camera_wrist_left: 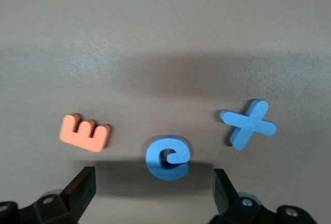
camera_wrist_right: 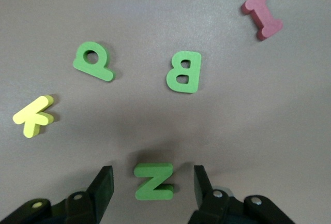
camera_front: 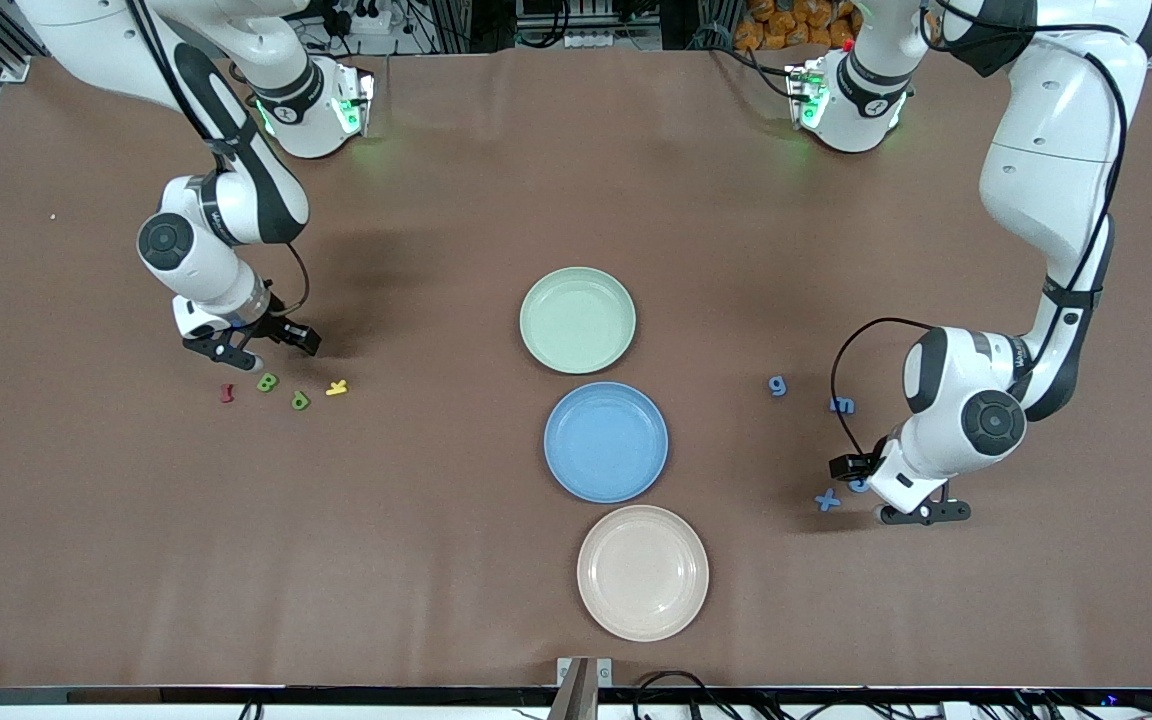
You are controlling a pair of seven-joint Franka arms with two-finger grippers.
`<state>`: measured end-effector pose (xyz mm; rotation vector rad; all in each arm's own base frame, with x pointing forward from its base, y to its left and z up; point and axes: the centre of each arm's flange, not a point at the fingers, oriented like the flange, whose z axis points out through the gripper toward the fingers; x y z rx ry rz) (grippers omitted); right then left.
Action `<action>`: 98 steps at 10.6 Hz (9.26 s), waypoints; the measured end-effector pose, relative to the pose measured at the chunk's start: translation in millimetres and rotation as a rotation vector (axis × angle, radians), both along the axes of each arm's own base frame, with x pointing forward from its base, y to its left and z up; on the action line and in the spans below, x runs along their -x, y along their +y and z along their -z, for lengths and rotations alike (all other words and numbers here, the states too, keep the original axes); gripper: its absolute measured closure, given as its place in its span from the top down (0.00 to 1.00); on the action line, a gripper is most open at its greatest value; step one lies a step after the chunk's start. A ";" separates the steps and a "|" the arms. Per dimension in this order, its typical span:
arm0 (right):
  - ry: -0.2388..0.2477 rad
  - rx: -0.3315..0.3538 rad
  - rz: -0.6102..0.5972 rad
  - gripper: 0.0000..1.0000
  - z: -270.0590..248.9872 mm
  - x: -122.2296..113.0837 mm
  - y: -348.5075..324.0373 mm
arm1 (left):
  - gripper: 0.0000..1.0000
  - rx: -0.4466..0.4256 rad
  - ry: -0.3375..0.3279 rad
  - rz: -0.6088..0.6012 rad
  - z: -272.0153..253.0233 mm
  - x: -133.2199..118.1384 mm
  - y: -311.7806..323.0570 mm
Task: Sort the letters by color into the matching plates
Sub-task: 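Close the right gripper on green Z while the left gripper grips blue C, then drop Z on the green plate while the left gripper drops C on blue, then return the right gripper to the green letters while the left gripper reaches blue 6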
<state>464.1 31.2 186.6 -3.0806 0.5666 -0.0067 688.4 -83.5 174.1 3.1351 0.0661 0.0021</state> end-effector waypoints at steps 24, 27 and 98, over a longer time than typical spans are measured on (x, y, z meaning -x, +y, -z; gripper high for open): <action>0.018 -0.001 0.030 0.35 0.4 3.0 5.6 | 0.51 0.014 -0.054 -0.045 0.8 -17.1 0.3; 0.033 -0.005 0.063 0.35 -11.0 -5.0 21.2 | 0.40 0.015 -0.055 -0.073 -0.2 -17.4 0.8; 0.077 0.008 0.345 0.78 -92.8 -111.8 50.0 | 1.00 -0.020 0.018 -0.468 7.4 147.4 -119.2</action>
